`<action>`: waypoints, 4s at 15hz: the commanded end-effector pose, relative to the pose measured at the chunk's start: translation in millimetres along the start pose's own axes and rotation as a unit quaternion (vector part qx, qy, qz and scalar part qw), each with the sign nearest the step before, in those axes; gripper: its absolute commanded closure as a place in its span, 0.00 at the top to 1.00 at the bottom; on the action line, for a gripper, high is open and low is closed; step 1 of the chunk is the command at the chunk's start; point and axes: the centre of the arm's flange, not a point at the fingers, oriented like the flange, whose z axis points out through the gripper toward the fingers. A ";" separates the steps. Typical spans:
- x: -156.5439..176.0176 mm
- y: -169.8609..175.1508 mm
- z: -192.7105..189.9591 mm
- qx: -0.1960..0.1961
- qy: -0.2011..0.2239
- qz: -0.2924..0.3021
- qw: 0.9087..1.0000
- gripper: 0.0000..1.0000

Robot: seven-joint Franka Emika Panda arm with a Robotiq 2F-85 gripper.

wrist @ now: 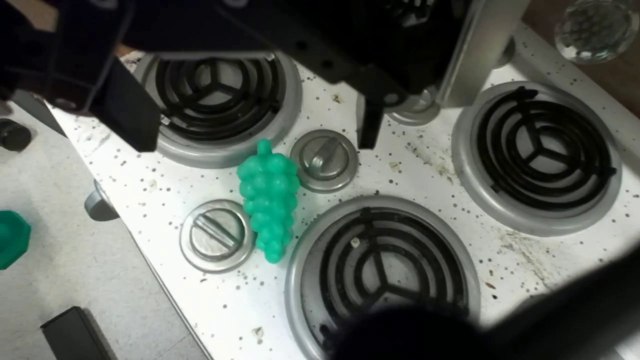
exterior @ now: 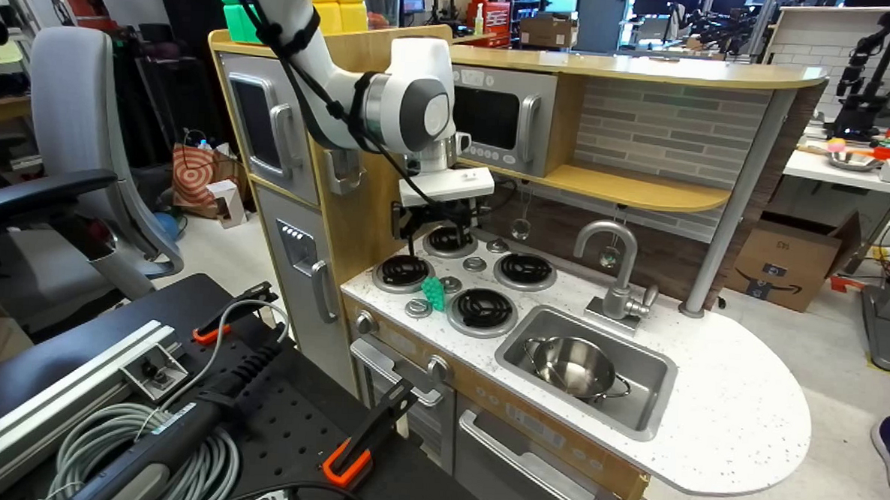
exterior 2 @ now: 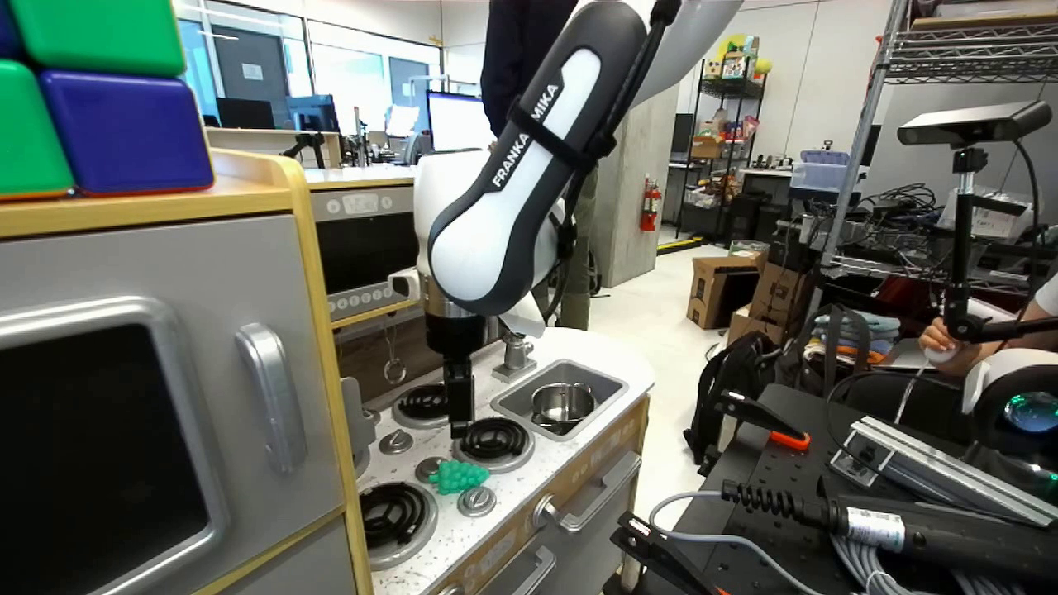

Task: Put the green object inside the pot in the sink

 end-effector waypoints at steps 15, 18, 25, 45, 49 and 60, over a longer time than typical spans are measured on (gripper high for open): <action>44.6 -13.7 124.3 0.015 -0.013 0.012 1.000 0.61; 40.5 -10.4 111.3 0.003 -0.006 0.014 1.000 0.36; 13.5 2.4 79.5 -0.032 0.010 0.047 0.998 0.00; -128.5 145.5 31.2 -0.152 -0.009 0.278 0.948 0.02; -139.7 185.0 57.1 -0.143 -0.065 0.319 0.935 0.02; -133.5 198.1 89.2 -0.106 -0.126 0.341 0.925 0.55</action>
